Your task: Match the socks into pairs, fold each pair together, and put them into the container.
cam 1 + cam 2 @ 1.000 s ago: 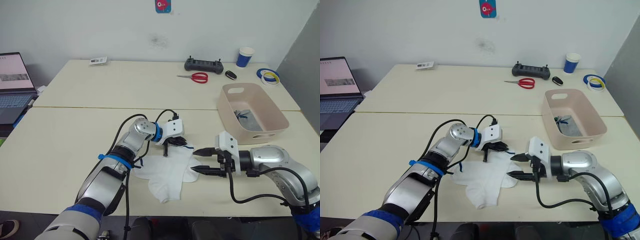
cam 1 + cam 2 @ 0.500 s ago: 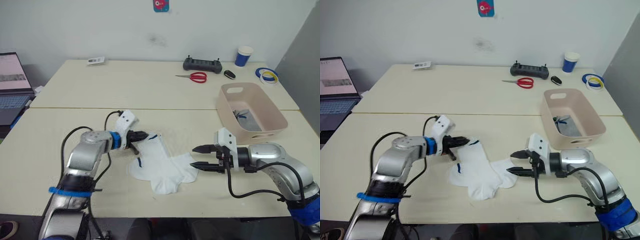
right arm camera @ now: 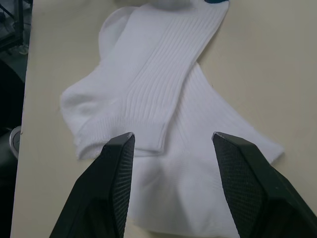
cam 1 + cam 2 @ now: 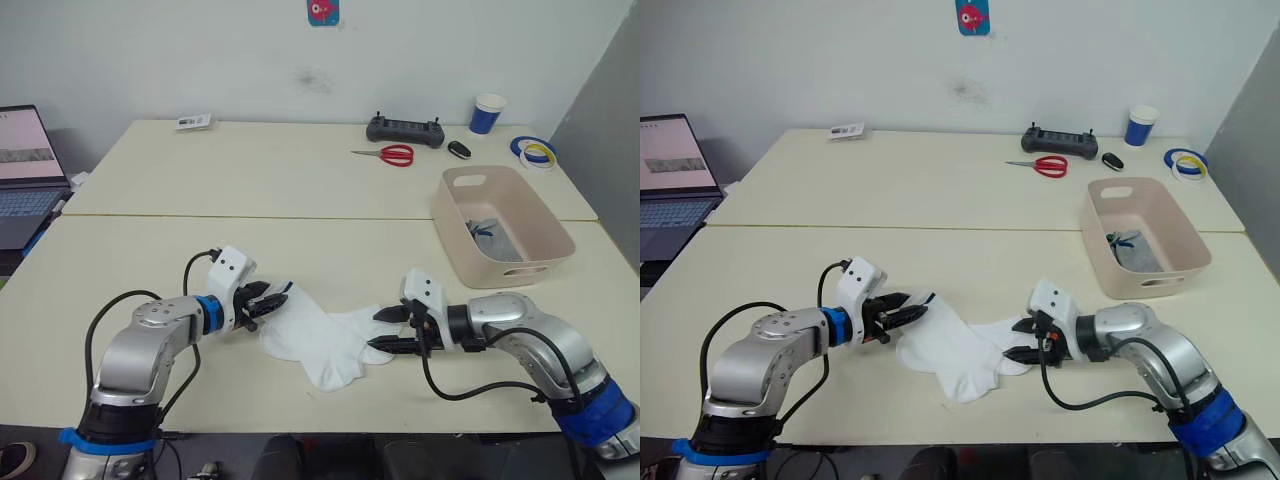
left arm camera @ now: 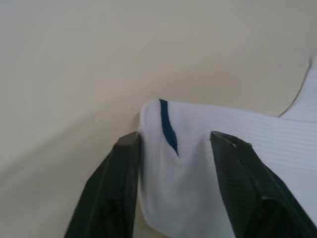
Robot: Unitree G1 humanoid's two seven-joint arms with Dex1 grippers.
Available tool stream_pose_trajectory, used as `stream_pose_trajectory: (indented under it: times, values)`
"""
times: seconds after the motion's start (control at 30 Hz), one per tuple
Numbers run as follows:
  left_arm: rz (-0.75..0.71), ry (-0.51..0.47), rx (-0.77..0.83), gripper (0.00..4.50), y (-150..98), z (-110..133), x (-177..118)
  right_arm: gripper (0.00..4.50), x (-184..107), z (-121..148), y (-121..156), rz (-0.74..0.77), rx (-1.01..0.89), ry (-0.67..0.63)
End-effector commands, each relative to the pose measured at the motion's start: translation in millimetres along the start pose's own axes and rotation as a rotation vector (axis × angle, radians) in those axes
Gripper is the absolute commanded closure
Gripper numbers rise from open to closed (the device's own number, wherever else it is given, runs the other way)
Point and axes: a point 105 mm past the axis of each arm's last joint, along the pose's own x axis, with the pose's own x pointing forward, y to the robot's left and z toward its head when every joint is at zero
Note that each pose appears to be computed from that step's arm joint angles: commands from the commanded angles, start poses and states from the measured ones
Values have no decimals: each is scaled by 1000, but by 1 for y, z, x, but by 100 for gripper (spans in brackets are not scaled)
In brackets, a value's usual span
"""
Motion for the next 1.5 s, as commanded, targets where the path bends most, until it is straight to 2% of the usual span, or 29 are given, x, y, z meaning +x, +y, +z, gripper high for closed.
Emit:
stream_pose_trajectory:
  times: [0.03,0.23,0.33,0.43,0.47,0.53,0.67,0.7,0.73,0.83,0.93,1.1,1.2,1.33,1.47,1.5]
  values:
    - [-144,-136,132,96,-22,33,-20,178,6,8,8,32,-27,-5]
    - [-469,-28,253,96,-75,31,-39,178,14,4,9,74,-34,32]
    - [-564,10,290,96,-92,27,-42,178,17,3,6,74,-36,47]
    - [-586,17,303,96,-97,27,-40,178,19,1,2,69,-35,64]
    - [-580,15,307,92,-96,26,-38,220,19,0,1,64,-31,72]
    - [-571,15,309,92,-95,26,-36,271,20,-5,-1,54,-29,90]
    - [-559,1,303,92,-95,27,-35,427,19,-5,-1,58,-31,86]
    - [-556,1,301,92,-94,26,-36,446,19,-3,0,65,-32,79]
    - [-551,0,296,92,-93,25,-36,446,19,-1,1,72,-34,71]
    - [-522,-2,280,92,-85,24,-36,446,19,3,2,80,-44,56]
    - [-448,-20,248,92,-68,25,-35,446,18,8,2,91,-59,43]
    - [-124,-81,231,92,-2,29,-21,446,15,20,5,125,-122,21]
    - [3,-83,219,92,24,24,-7,446,14,26,5,136,-139,14]
    - [49,-49,191,92,35,16,10,446,14,29,7,147,-151,10]
    - [54,-8,186,92,38,8,14,446,13,31,7,144,-150,11]
    - [46,8,178,133,38,4,11,450,12,27,4,131,-145,23]
